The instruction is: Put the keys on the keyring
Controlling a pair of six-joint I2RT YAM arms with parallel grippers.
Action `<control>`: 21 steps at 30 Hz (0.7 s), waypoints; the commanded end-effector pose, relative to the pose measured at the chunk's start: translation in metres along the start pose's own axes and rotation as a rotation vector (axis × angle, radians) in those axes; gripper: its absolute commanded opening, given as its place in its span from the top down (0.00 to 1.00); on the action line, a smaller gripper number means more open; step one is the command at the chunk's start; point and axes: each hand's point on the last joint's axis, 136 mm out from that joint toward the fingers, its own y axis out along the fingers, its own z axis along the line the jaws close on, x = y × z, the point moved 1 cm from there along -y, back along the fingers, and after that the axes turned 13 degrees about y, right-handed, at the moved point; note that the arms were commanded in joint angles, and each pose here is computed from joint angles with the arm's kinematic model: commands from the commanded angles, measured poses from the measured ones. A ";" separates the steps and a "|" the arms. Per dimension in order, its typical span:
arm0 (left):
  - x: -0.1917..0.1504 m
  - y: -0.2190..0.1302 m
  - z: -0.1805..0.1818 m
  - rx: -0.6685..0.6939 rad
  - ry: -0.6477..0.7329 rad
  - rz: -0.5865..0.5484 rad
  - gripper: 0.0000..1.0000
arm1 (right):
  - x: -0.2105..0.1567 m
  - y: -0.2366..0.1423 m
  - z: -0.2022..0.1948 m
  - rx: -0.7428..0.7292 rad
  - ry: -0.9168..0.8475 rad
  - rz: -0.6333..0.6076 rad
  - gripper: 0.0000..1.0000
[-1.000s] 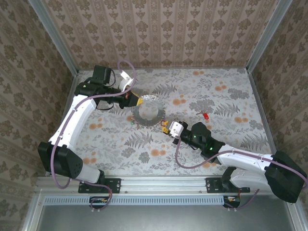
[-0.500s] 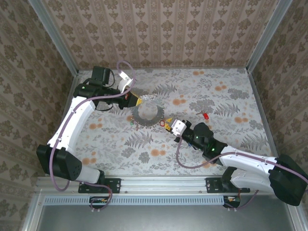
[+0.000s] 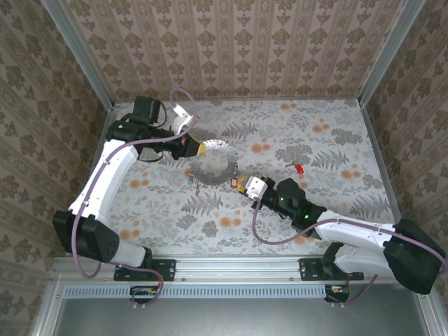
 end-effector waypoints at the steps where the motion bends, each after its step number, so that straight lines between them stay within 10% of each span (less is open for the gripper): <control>1: 0.011 -0.003 -0.007 -0.022 0.029 -0.018 1.00 | 0.025 0.005 0.003 0.027 0.007 -0.085 0.84; 21: 0.015 -0.006 -0.009 -0.019 0.036 -0.027 1.00 | 0.036 0.022 -0.002 -0.002 -0.018 -0.139 0.84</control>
